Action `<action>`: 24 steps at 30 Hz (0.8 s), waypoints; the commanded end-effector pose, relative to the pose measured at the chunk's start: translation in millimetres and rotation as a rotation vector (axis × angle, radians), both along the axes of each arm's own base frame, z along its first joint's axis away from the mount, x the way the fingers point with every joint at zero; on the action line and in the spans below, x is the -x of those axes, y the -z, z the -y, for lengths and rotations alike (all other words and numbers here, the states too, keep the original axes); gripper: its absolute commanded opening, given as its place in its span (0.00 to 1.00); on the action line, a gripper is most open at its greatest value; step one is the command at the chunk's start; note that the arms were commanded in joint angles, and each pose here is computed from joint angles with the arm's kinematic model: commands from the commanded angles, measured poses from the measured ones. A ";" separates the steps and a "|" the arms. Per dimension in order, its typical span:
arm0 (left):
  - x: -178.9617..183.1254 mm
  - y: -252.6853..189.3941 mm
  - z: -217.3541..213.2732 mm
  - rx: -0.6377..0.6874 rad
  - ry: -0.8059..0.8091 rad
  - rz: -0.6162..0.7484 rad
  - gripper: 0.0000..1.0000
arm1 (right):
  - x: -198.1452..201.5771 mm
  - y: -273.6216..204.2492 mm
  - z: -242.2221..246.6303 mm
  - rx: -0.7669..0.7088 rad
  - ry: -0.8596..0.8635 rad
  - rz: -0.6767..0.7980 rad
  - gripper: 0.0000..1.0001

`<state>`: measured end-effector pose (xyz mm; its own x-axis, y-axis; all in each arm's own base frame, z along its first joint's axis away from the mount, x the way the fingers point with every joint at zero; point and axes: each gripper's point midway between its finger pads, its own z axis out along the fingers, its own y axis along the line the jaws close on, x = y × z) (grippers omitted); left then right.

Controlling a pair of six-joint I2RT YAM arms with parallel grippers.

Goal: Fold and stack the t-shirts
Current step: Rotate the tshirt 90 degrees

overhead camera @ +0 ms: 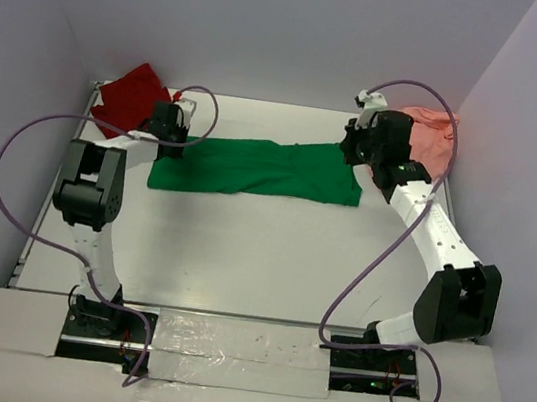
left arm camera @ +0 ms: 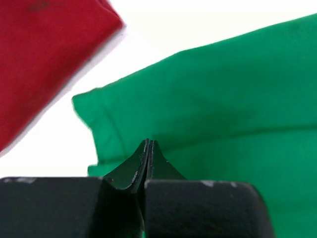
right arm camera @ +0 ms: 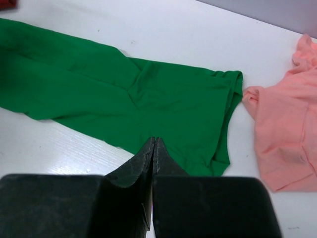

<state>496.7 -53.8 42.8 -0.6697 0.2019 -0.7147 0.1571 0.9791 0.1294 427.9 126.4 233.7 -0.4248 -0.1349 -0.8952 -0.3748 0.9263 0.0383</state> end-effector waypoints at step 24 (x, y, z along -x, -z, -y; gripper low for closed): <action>322.3 49.2 149.9 0.018 1.151 -0.926 0.00 | 35.8 -153.2 101.6 -0.160 0.209 0.201 0.00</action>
<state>294.3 -193.0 11.3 -0.4718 0.8250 -0.3112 0.8765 0.4771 -0.0644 397.0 27.8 358.0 -0.2791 0.0374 -0.9595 -0.1885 0.9777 0.0929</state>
